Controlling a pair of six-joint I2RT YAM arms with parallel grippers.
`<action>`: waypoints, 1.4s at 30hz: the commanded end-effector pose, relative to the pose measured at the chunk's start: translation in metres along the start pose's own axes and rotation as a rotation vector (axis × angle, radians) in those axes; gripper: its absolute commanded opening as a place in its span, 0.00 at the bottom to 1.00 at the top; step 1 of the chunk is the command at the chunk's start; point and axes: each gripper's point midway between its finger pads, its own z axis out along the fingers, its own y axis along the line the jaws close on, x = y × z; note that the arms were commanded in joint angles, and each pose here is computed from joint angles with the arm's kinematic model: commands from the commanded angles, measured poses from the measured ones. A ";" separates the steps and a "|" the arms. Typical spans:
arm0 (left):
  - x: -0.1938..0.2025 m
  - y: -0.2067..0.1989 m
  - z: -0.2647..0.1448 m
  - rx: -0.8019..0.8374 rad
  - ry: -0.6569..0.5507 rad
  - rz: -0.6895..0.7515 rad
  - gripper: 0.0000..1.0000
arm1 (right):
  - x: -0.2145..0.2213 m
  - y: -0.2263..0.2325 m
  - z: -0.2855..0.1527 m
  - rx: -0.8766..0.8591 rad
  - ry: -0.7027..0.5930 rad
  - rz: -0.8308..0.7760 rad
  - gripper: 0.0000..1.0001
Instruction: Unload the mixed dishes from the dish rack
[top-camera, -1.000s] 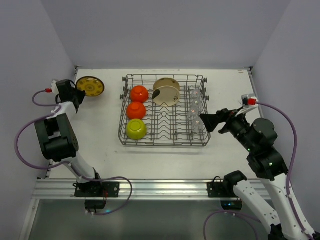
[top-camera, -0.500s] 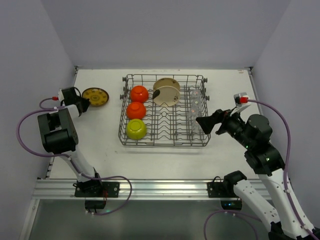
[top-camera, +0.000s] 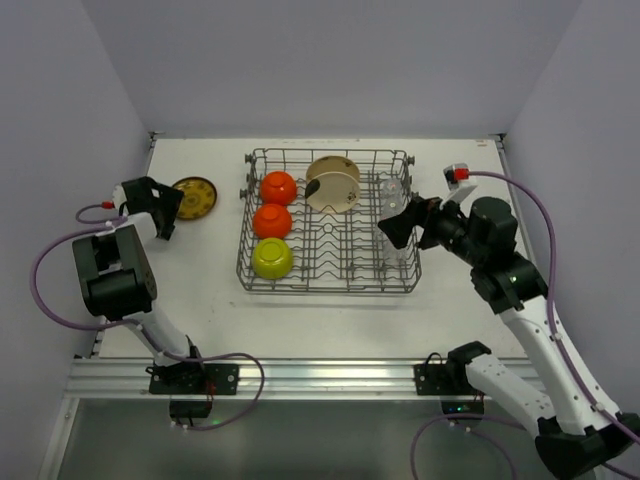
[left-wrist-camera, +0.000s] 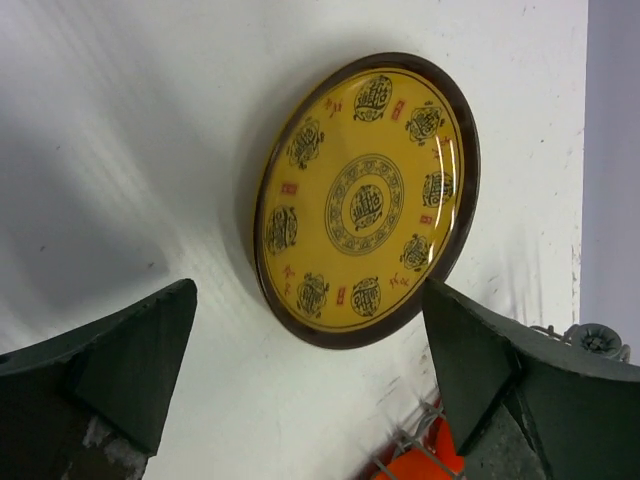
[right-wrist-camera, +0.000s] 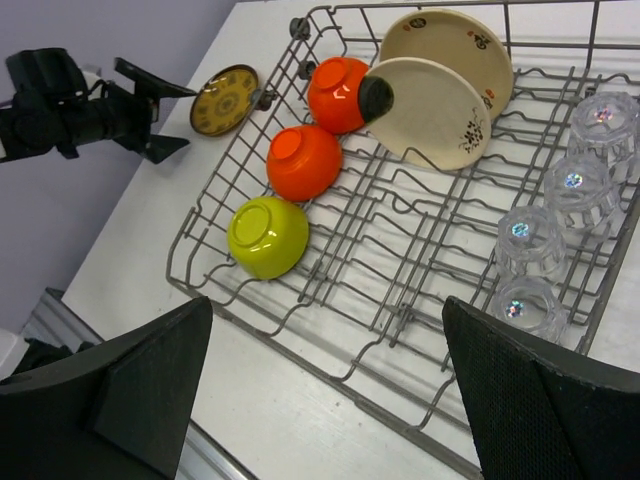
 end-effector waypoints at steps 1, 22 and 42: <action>-0.012 0.000 -0.031 -0.061 -0.026 -0.006 0.99 | -0.043 0.005 0.018 0.003 -0.069 -0.058 0.99; 0.068 -0.046 -0.289 0.451 -0.081 0.795 1.00 | -0.037 -0.061 0.219 0.017 0.187 -1.025 0.99; 0.083 -0.026 -0.281 0.459 -0.077 0.836 1.00 | 0.021 -0.081 0.286 -0.144 0.324 -1.154 0.67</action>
